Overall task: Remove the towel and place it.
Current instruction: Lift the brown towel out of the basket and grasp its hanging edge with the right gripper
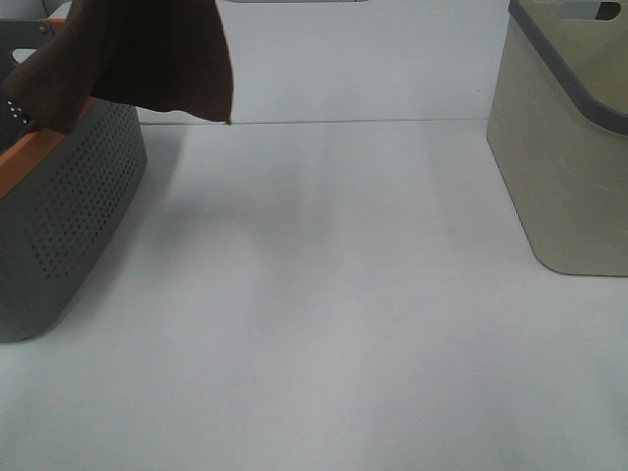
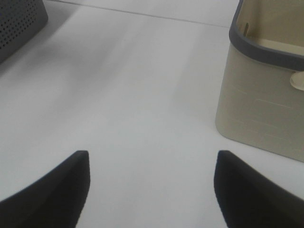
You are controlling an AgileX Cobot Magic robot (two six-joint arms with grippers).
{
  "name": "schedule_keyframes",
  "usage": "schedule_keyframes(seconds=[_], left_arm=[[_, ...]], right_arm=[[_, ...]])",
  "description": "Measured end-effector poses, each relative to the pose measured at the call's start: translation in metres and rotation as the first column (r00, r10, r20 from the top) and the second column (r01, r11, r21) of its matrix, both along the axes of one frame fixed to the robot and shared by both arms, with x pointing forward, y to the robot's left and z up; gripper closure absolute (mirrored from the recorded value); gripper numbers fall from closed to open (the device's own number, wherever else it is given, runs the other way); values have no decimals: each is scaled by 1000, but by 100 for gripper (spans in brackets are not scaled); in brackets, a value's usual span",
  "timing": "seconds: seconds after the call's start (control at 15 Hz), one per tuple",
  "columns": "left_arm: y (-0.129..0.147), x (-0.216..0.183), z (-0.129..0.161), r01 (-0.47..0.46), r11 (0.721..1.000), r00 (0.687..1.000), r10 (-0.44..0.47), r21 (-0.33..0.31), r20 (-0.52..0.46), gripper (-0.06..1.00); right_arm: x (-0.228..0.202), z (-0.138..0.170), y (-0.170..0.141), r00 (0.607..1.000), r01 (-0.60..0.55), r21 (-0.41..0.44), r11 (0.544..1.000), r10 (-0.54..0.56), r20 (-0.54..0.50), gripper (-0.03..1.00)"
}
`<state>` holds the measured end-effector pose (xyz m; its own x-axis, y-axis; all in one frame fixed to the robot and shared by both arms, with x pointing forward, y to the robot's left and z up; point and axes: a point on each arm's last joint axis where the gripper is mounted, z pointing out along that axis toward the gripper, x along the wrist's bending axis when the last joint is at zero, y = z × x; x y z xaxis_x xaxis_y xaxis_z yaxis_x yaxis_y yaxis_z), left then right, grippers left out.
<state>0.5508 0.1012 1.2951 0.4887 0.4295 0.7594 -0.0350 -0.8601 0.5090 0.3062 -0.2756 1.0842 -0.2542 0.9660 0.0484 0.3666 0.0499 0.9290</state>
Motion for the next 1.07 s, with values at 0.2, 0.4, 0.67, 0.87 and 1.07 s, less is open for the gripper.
schedule_keyframes(seconds=[0.2, 0.4, 0.67, 0.87, 1.07], left_arm=[[-15, 5, 0, 32, 999, 999, -30, -37, 44, 94], [-26, 7, 8, 73, 993, 992, -63, -92, 108, 94], [-37, 18, -9, 81, 993, 996, -77, -84, 53, 94], [-42, 25, -25, 63, 997, 998, -64, -47, -20, 94], [-49, 32, -41, 68, 997, 994, -71, -37, -82, 94]], right_arm=[[8, 1, -1, 1000, 8, -13, 1000, -8, 10, 24], [22, -1, -2, 1000, 15, -35, 999, -15, -6, 24], [30, 0, -3, 1000, 22, -45, 999, -22, 8, 24], [32, 0, -3, 1000, 14, -47, 999, -13, 11, 24], [37, 0, -1, 1000, -3, -32, 999, 3, 11, 24]])
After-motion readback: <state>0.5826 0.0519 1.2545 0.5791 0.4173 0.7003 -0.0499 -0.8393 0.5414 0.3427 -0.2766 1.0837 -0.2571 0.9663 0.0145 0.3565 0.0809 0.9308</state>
